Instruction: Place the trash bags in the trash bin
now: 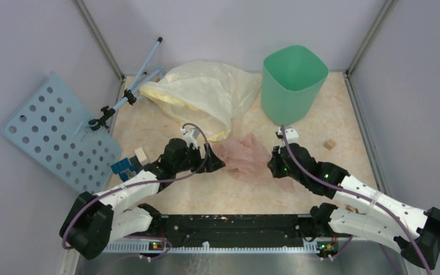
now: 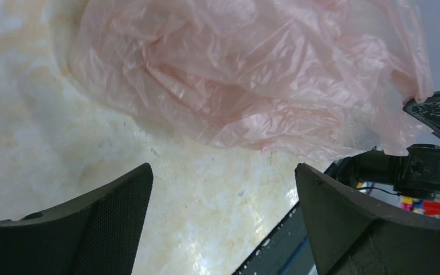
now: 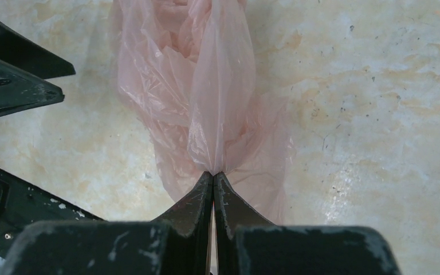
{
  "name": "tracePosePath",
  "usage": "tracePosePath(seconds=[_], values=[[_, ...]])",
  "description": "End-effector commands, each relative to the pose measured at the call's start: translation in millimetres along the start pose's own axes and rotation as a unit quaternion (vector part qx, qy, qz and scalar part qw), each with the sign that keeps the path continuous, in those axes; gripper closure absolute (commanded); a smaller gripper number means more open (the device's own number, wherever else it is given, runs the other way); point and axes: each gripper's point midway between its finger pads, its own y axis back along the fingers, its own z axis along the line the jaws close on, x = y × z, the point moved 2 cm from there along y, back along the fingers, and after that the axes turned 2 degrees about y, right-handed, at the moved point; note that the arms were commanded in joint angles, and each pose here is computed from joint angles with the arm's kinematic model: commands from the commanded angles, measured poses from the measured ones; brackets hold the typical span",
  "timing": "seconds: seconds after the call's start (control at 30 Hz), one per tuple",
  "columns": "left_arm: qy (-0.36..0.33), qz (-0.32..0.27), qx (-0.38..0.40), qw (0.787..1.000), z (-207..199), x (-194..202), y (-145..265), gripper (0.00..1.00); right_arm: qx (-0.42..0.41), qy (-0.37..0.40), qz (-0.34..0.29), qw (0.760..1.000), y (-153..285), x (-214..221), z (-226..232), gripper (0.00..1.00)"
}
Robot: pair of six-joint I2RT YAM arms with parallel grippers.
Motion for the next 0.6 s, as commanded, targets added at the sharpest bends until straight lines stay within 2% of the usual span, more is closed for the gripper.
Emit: tracePosePath(seconds=[0.0,0.13,0.4,0.5,0.57], values=[[0.143,-0.003,0.030,0.989,-2,14,-7,0.01,-0.019,-0.010,-0.008,1.000,-1,-2,8,1.00],[0.239,-0.062,0.068,0.967,3,17,-4,0.02,-0.022,-0.016,-0.012,1.000,-1,-3,10,1.00],[0.281,-0.092,0.054,0.954,10,8,-7,0.08,-0.030,-0.020,-0.012,0.999,-4,-1,12,1.00],[0.296,-0.092,0.051,0.949,11,7,-10,0.16,-0.031,-0.020,-0.012,0.999,-5,0,12,1.00],[0.301,-0.089,0.049,0.948,11,6,-13,0.17,-0.032,-0.020,-0.011,0.999,-5,0,13,1.00]])
